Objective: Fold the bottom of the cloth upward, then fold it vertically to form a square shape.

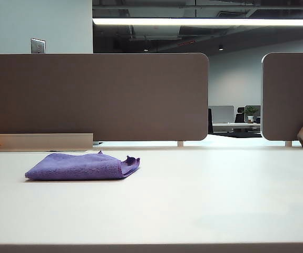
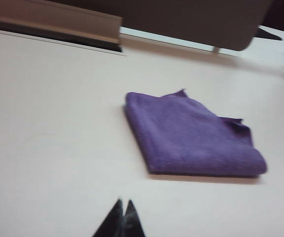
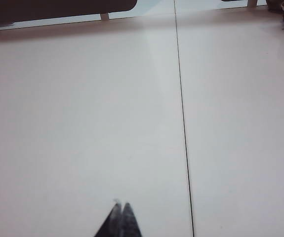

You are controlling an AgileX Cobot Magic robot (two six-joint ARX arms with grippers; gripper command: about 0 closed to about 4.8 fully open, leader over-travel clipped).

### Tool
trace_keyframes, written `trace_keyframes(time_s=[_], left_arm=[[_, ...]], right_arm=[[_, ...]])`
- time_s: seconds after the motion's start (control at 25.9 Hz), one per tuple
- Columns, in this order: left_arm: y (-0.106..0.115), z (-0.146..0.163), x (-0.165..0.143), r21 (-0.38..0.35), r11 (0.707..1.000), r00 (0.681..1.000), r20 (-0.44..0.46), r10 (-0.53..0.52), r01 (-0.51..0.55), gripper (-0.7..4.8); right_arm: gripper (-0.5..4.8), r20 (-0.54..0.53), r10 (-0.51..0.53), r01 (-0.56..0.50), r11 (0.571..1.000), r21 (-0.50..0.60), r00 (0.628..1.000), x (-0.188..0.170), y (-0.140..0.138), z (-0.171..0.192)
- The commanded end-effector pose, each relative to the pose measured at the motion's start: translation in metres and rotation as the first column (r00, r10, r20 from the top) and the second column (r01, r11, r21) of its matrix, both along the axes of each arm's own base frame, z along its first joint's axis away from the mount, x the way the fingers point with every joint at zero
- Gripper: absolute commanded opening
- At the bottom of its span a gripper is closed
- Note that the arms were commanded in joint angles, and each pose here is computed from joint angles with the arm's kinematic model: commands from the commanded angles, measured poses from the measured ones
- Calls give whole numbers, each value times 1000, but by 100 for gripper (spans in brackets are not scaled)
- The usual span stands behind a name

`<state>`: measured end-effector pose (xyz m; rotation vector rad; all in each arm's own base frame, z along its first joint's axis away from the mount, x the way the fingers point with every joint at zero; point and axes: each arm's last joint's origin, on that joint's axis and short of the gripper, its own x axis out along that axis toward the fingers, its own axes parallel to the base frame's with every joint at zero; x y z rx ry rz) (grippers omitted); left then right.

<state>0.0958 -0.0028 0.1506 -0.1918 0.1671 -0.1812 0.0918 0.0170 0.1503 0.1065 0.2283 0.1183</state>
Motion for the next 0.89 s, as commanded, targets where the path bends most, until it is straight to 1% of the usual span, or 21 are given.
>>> trace_keyframes(time_s=[0.04,0.73,0.81,0.85,0.89], left_arm=[[2,-1,0,16,998,998,-12,63,-63,-1],[2,-1,0,16,998,998,-10,64,-63,-1],[1,-1,0,14,999,999,-8,49,-49,-1],[2,0,0,22,998,999,-1,50,-50,-1],[2,1,0,57,997,999,17,52,-53,-1]], right_arm=[[0,-7,-5,5,1000,-2,1000,0,0,0],[0,-6,-4,4,1000,-1,1000,0,0,0],[0,-6,-4,4,1000,-1,1000,0,0,0],[0,-6,-4,4,1000,-1,1000,0,0,0],[0,-6,-4,4,1000,-1,1000,0,0,0]])
